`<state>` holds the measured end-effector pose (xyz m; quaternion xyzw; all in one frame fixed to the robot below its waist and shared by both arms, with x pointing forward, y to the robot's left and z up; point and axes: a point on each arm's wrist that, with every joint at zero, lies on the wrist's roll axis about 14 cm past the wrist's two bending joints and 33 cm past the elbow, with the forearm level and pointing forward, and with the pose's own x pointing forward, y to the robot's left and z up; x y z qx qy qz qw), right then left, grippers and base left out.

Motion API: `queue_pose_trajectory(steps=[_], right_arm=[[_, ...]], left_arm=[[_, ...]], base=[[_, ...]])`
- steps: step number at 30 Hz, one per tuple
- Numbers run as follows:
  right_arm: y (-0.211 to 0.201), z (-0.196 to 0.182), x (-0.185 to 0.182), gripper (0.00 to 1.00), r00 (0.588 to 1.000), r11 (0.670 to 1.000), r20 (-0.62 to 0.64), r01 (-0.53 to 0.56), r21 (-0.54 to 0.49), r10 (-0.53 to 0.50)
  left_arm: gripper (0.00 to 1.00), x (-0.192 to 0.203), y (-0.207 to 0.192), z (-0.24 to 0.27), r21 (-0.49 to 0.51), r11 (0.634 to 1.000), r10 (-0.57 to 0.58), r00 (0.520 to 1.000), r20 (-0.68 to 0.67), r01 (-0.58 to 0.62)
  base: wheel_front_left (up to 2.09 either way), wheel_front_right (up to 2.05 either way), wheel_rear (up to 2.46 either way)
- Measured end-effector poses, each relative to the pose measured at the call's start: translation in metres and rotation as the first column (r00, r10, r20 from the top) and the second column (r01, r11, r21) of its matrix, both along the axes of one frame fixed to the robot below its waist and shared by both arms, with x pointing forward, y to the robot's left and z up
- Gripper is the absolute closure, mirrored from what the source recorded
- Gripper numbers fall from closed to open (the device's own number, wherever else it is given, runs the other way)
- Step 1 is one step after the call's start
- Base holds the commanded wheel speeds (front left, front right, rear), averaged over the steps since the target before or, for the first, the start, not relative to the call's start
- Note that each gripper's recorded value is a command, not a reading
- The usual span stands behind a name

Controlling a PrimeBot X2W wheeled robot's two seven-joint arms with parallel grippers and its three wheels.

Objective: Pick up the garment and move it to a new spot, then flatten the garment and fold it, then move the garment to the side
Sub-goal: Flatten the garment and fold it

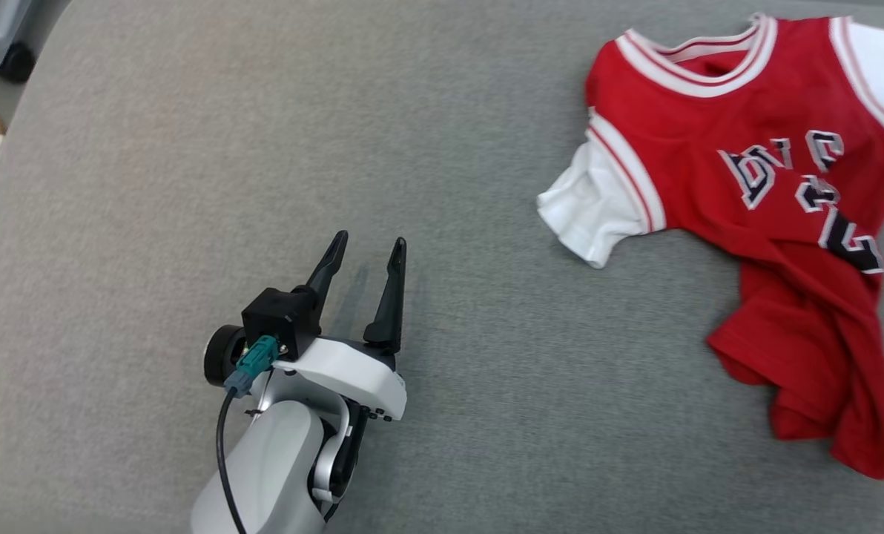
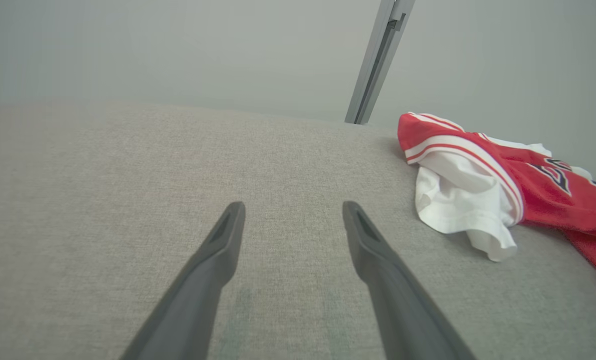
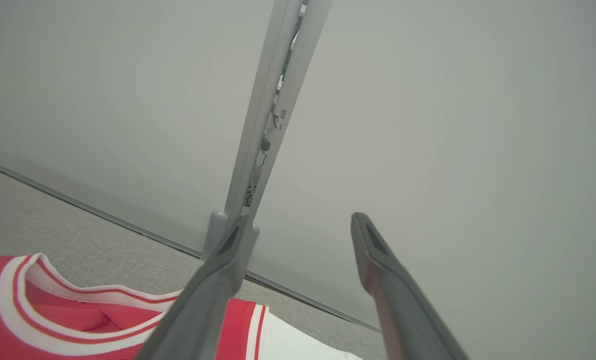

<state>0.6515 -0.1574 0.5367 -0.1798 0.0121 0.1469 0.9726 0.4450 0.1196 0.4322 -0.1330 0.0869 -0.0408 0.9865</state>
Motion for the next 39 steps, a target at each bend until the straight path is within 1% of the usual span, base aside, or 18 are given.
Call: queue_pose_trajectory(steps=[5,9,13,15,19,23,26,29,31,33,36,39], right_arm=[[0.011,0.009,-0.036,0.0,0.999,0.998,0.031,-0.046,0.05,0.044],[0.009,-0.004,-0.07,0.0,0.998,0.996,0.011,-0.062,0.057,0.061],[0.002,-0.011,-0.103,0.0,0.999,0.992,0.0,-0.048,0.113,0.048],[-0.002,-0.019,-0.121,0.0,0.999,0.987,-0.013,-0.029,0.157,0.031],[-0.021,-0.036,-0.155,0.0,0.998,0.973,-0.058,0.05,0.225,-0.038],[-0.027,-0.071,-0.193,0.0,0.983,0.957,-0.165,0.127,0.262,-0.085],[-0.025,-0.095,-0.217,0.0,0.965,0.949,-0.242,0.167,0.267,-0.102],[-0.025,-0.106,-0.231,0.0,0.952,0.943,-0.283,0.199,0.266,-0.121],[-0.024,-0.11,-0.236,0.0,0.948,0.948,-0.295,0.2,0.247,-0.123],[-0.023,-0.111,-0.24,0.0,0.944,0.946,-0.304,0.209,0.249,-0.128],[-0.02,-0.109,-0.241,0.0,0.944,0.944,-0.303,0.21,0.253,-0.129],[-0.01,-0.1,-0.24,0.0,0.956,0.949,-0.276,0.175,0.263,-0.1]], left_arm=[[0.0,0.003,-0.018,0.005,-0.005,0.999,-0.049,0.999,0.016,0.049],[0.0,0.007,-0.039,0.008,-0.024,0.994,-0.103,0.994,0.03,0.104],[0.0,0.007,-0.053,0.01,-0.034,0.99,-0.137,0.99,0.032,0.138],[0.0,0.008,-0.06,0.012,-0.041,0.987,-0.155,0.987,0.039,0.157],[0.0,0.007,-0.071,0.016,-0.047,0.982,-0.181,0.982,0.047,0.184],[0.0,0.009,-0.078,0.017,-0.048,0.978,-0.199,0.978,0.053,0.202],[0.0,0.011,-0.08,0.015,-0.048,0.977,-0.205,0.978,0.049,0.207],[0.0,0.014,-0.082,0.011,-0.048,0.976,-0.21,0.977,0.044,0.212],[0.0,0.017,-0.083,0.01,-0.047,0.975,-0.214,0.976,0.043,0.215],[0.0,0.018,-0.083,0.007,-0.046,0.975,-0.216,0.976,0.037,0.217],[0.0,0.02,-0.084,0.005,-0.047,0.974,-0.218,0.975,0.033,0.219],[0.0,0.021,-0.084,0.006,-0.047,0.974,-0.218,0.975,0.036,0.22]], base=[[0.0,0.0,0.0],[0.0,0.0,0.0],[0.0,0.0,0.0],[0.0,0.0,0.0],[0.0,0.0,0.0],[0.0,0.0,0.0],[0.0,0.0,0.0],[0.0,0.0,0.0],[0.0,0.0,0.0],[0.0,0.0,0.0],[0.0,0.0,0.0],[0.0,0.0,0.0]])
